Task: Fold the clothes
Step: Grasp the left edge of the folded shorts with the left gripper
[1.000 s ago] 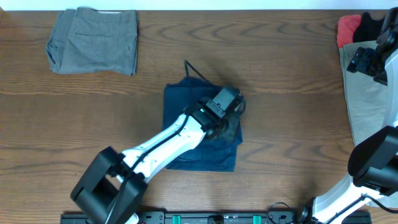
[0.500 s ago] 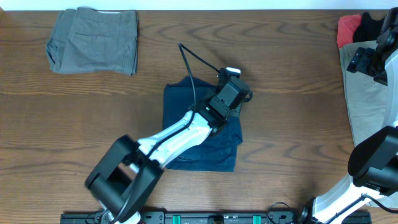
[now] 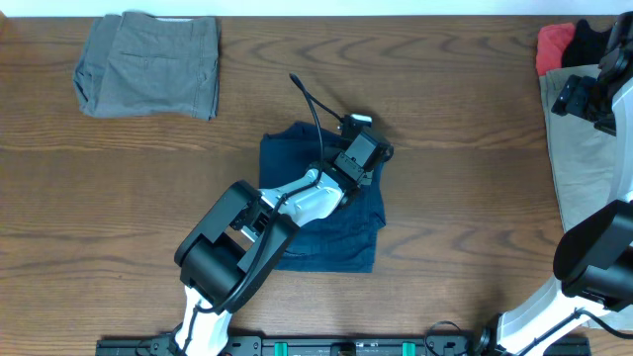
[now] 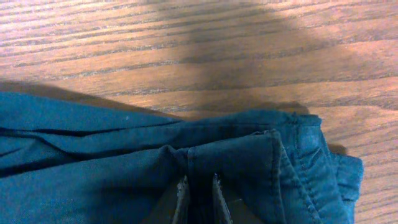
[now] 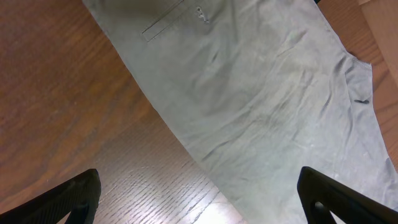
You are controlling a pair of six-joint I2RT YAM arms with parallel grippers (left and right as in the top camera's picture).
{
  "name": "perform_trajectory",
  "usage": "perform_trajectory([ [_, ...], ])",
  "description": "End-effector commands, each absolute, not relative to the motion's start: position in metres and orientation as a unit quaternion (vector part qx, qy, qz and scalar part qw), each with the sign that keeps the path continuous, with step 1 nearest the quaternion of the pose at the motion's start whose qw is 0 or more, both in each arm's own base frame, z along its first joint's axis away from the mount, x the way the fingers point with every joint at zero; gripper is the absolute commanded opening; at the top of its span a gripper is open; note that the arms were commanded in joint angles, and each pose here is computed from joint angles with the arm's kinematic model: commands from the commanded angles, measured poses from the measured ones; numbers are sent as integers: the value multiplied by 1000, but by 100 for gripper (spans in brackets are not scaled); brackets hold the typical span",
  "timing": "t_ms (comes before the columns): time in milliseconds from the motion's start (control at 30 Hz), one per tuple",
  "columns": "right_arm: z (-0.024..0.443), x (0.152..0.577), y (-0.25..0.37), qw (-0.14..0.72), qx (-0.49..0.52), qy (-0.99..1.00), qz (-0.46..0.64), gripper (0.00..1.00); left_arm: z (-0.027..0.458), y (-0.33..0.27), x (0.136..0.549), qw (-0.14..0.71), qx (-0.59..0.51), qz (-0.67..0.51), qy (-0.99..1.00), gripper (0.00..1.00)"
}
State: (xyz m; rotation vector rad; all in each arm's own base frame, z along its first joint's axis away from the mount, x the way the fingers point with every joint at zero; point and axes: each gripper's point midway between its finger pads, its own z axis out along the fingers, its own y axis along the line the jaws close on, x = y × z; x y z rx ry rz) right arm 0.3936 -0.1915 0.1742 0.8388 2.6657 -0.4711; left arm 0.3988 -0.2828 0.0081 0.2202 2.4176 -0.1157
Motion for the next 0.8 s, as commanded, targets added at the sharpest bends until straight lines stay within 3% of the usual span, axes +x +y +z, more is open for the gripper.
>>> perform_trajectory([
  [0, 175, 393, -195, 154, 300, 926, -169, 99, 7, -278, 401, 347, 81, -34, 934, 17],
  [33, 175, 393, -195, 154, 300, 926, -169, 99, 15, -279, 402, 354, 82, -37, 931, 17],
  [100, 175, 393, -195, 154, 300, 926, -169, 99, 36, -280, 404, 368, 80, -47, 925, 31],
  [200, 175, 393, -195, 154, 300, 926, -169, 99, 77, -280, 404, 392, 73, -66, 915, 41],
  [333, 175, 393, -195, 154, 300, 926, -169, 99, 143, -272, 395, 427, 63, -92, 897, 72],
  [433, 175, 393, -194, 154, 300, 926, -169, 99, 186, -257, 379, 442, 63, -99, 889, 84],
  [467, 175, 393, -195, 154, 300, 926, -169, 99, 197, -251, 374, 444, 67, -97, 888, 95],
  [600, 175, 393, -195, 154, 300, 926, -169, 99, 219, -213, 347, 427, 72, -69, 898, 98],
  [767, 175, 393, -195, 154, 300, 926, -169, 99, 213, -136, 324, 368, 18, -8, 930, 98],
])
